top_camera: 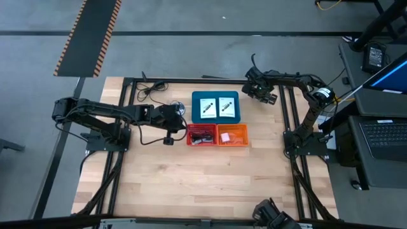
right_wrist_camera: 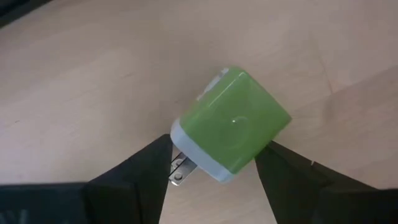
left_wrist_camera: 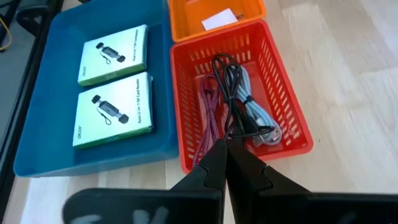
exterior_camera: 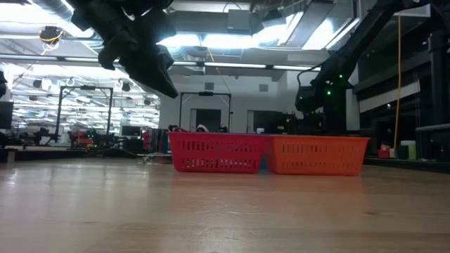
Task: Pick and place items into bin
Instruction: Put the green charger adapter into the orange bin
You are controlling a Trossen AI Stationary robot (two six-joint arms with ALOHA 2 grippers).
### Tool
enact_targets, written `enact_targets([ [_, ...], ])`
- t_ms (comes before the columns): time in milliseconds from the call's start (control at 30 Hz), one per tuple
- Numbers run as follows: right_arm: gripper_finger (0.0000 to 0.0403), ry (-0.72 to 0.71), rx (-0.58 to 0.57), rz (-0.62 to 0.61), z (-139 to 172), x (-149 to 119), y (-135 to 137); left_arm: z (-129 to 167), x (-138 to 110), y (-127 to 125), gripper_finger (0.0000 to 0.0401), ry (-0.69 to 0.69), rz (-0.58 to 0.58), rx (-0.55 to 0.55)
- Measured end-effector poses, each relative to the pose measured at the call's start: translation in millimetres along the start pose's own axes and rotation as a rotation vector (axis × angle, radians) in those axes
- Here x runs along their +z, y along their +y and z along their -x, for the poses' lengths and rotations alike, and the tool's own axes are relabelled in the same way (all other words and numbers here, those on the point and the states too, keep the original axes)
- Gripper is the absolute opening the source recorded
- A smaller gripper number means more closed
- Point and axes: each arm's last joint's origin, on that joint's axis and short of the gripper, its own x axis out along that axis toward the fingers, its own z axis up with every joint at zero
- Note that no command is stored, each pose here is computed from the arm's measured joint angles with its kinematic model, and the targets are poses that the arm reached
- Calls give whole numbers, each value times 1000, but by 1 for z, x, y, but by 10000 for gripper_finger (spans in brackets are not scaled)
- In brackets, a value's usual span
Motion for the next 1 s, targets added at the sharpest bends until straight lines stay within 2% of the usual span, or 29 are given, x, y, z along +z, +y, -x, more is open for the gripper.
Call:
enact_targets([
  [167,222,-4,7,-2,0,0,1,0,0,0,1,0,-11,0],
  [433,222,-6,-7,98,0,1,-1,0,-3,-1,5,26,-20,-8],
  [667,222,-56,-42,130,0,2,-2,0,-3,-1,2,31,-19,-9],
  [1000,222,-140,-81,416,0,6,-1,0,-4,-1,2,38,-15,-11],
])
